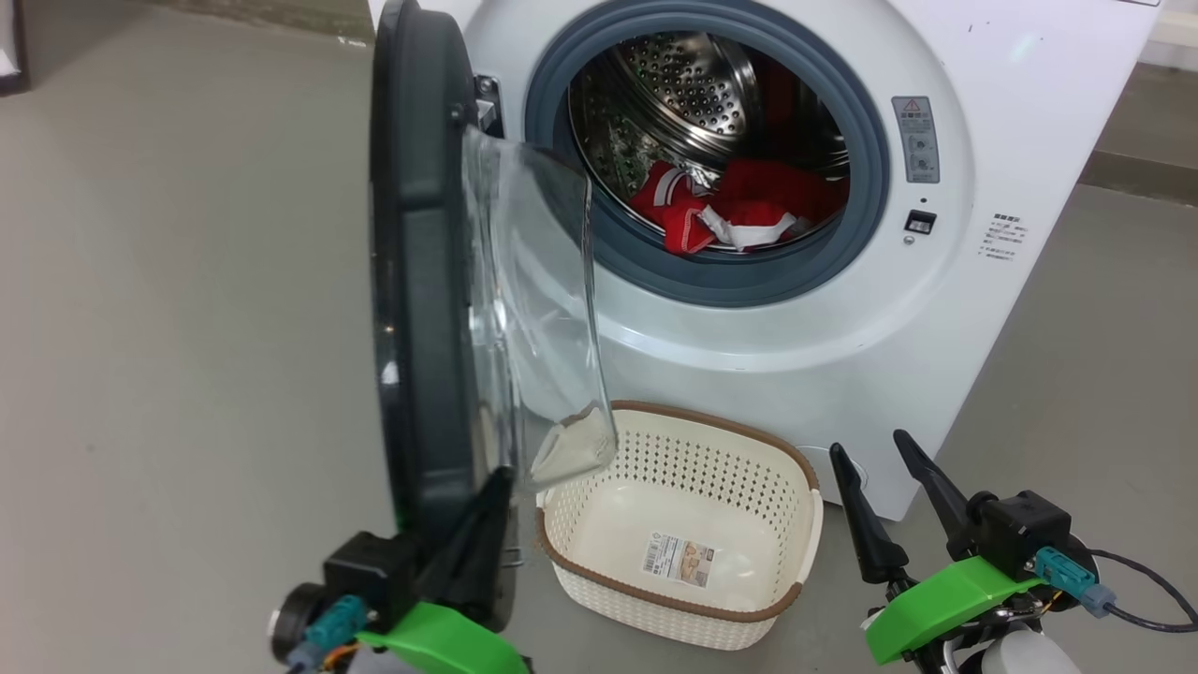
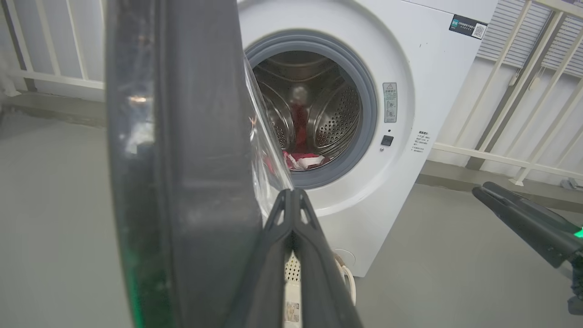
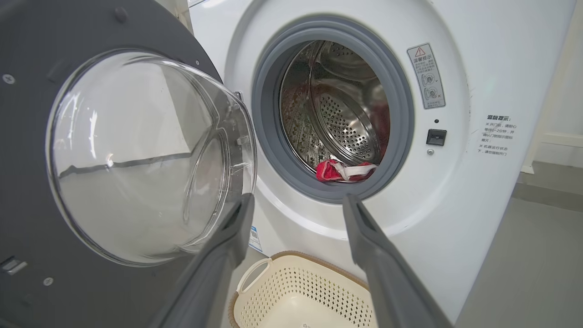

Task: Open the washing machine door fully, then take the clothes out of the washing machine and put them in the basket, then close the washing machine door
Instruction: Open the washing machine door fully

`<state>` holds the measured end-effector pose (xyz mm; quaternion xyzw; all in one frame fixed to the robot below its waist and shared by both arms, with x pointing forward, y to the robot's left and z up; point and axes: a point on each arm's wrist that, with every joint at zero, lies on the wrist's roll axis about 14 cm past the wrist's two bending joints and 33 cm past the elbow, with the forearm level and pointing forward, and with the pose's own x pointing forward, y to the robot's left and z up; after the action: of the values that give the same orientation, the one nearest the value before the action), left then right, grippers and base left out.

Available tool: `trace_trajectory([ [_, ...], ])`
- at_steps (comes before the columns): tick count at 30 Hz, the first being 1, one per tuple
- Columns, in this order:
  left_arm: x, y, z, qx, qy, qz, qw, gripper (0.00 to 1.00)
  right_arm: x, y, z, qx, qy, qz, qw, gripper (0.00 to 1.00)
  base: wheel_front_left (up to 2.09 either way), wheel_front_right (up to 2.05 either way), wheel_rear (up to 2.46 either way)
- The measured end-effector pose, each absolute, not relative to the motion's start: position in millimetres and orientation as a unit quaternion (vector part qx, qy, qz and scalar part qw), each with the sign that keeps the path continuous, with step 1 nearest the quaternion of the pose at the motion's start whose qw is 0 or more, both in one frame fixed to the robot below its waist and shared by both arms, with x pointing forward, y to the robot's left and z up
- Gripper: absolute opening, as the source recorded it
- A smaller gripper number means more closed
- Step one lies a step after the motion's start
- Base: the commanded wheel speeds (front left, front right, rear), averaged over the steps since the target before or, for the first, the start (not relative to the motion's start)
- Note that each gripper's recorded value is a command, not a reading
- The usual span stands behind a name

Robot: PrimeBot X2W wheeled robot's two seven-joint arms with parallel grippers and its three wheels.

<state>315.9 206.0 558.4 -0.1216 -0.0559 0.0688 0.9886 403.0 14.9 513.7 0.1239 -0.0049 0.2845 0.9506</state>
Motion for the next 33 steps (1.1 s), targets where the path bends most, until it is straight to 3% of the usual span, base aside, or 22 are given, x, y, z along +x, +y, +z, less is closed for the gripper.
trace_trajectory([
  [33, 275, 342, 528, -0.092, -0.054, 0.292, 0.95, 0.0, 415, 7, 489, 0.128, 0.024, 0.268, 0.955, 1.0, 0.0, 0.0, 0.0],
])
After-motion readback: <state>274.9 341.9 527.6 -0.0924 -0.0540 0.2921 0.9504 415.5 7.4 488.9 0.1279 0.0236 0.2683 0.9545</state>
